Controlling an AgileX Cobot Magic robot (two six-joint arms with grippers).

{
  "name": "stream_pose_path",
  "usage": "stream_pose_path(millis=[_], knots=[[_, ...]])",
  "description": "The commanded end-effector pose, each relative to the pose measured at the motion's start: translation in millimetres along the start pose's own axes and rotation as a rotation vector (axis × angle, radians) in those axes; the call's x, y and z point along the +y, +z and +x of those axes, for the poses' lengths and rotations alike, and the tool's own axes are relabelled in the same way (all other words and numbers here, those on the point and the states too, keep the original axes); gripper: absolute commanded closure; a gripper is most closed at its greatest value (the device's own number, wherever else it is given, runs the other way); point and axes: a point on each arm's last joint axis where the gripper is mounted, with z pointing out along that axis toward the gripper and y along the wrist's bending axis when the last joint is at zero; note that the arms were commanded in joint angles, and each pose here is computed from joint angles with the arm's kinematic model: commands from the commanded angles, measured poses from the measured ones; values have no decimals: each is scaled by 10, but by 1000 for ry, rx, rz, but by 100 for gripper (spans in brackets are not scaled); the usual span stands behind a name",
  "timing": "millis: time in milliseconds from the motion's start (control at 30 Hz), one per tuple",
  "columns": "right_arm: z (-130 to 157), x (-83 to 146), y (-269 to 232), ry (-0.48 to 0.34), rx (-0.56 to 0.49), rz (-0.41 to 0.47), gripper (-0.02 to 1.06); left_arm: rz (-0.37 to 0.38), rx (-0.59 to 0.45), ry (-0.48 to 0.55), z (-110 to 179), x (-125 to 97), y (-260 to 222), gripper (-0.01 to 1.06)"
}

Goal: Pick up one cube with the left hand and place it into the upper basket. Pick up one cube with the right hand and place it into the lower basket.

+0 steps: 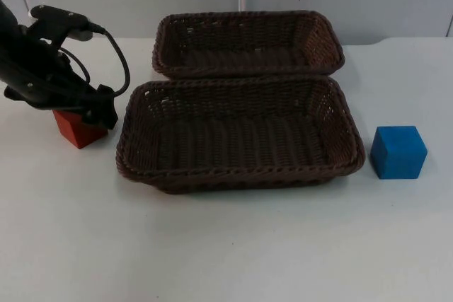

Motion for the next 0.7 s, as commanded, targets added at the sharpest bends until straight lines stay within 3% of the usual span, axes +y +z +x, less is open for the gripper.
stream_pose_path(millis=[0, 367, 500, 567, 667], knots=[[9, -2, 10, -6, -5, 7, -1, -1, -3, 37, -19, -9, -1, 0], [9, -2, 10, 0, -5, 7, -1, 15, 17, 53, 9, -23, 19, 2], [9, -2, 10, 0, -5, 7, -1, 25, 36, 53, 47, -33, 67, 21], [9, -2, 10, 0, -5, 7, -1, 27, 37, 53, 49, -34, 67, 25], [9, -2, 10, 0, -5, 7, -1, 25, 32, 48, 35, -32, 46, 49]])
